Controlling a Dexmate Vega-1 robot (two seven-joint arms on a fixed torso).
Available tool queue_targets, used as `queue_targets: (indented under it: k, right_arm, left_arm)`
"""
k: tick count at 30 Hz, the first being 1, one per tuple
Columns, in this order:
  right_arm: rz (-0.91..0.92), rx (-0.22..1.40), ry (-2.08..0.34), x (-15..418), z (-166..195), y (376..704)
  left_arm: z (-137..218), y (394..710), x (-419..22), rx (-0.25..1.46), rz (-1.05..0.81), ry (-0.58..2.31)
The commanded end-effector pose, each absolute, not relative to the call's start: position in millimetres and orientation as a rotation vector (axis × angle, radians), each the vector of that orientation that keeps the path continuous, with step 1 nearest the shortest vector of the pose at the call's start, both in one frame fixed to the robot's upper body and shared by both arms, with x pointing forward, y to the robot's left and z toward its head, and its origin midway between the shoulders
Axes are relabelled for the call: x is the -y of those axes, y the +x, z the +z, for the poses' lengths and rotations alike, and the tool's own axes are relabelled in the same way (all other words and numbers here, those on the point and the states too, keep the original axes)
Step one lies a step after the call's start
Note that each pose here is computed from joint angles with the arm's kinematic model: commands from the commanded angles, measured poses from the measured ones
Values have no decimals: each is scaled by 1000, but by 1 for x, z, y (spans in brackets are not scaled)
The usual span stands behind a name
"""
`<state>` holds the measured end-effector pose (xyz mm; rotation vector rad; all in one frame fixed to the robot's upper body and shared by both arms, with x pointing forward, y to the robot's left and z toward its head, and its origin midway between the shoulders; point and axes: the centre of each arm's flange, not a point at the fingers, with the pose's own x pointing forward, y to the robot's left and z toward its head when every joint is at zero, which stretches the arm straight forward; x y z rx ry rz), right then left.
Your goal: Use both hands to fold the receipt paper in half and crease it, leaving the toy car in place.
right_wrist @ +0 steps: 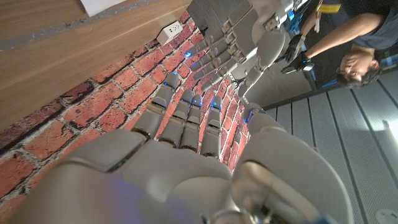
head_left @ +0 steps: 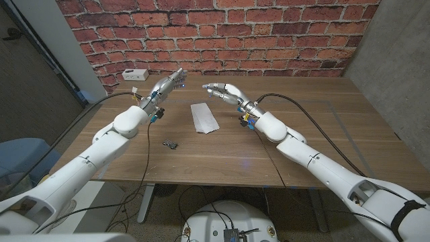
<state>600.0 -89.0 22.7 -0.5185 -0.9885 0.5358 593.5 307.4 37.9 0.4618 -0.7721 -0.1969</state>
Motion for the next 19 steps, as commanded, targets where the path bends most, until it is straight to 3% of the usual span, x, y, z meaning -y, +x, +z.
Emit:
queue_targets:
  k: [1,12,19]
  right_arm:
    - [490,879,-226,136,44,637]
    - [329,817,-59,186,49,670]
    - [362,857,26,180,42,664]
  left_arm:
    - [14,592,-330,795,-200,337]
    - [-12,594,-340,792,-183,232]
    - [-30,609,-346,734,-124,122]
